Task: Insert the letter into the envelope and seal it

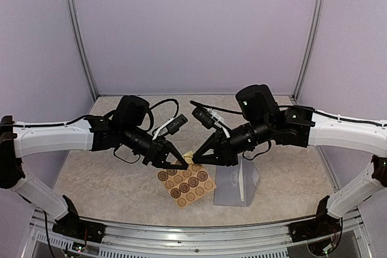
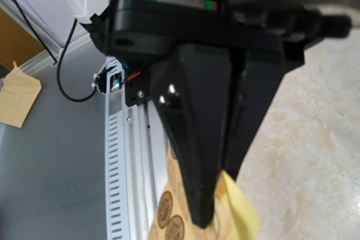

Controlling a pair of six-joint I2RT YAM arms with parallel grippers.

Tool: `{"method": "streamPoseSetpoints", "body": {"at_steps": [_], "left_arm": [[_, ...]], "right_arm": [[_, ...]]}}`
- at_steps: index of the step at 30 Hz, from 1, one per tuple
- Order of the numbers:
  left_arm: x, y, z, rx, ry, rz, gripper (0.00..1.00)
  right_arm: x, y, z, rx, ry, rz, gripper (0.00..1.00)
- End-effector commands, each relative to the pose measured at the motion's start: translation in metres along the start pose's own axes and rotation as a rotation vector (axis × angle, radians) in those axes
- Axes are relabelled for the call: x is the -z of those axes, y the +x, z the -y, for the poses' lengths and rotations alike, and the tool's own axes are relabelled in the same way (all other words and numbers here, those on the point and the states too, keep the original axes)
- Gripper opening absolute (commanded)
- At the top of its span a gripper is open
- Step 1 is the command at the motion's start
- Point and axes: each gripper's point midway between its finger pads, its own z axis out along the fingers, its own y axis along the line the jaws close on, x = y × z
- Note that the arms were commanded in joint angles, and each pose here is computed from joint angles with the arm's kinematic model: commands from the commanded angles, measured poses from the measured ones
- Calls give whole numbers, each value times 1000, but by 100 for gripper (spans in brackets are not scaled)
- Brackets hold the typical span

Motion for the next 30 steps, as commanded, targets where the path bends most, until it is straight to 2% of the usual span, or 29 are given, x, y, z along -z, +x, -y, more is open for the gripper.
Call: {"method": "streamPoseSetpoints", "body": {"at_steps": [1,19,30], "left_arm": [[1,0,5,-15,21,9,0],[2,-1,17,-33,70,16,0],[5,-4,14,-35,50,34,0]], "right_arm": [[-3,7,-5,-2,-30,-10,14],[-12,21,5,-16,-11,-55,16],[-12,22,1,-20,-33,-55,11]]}}
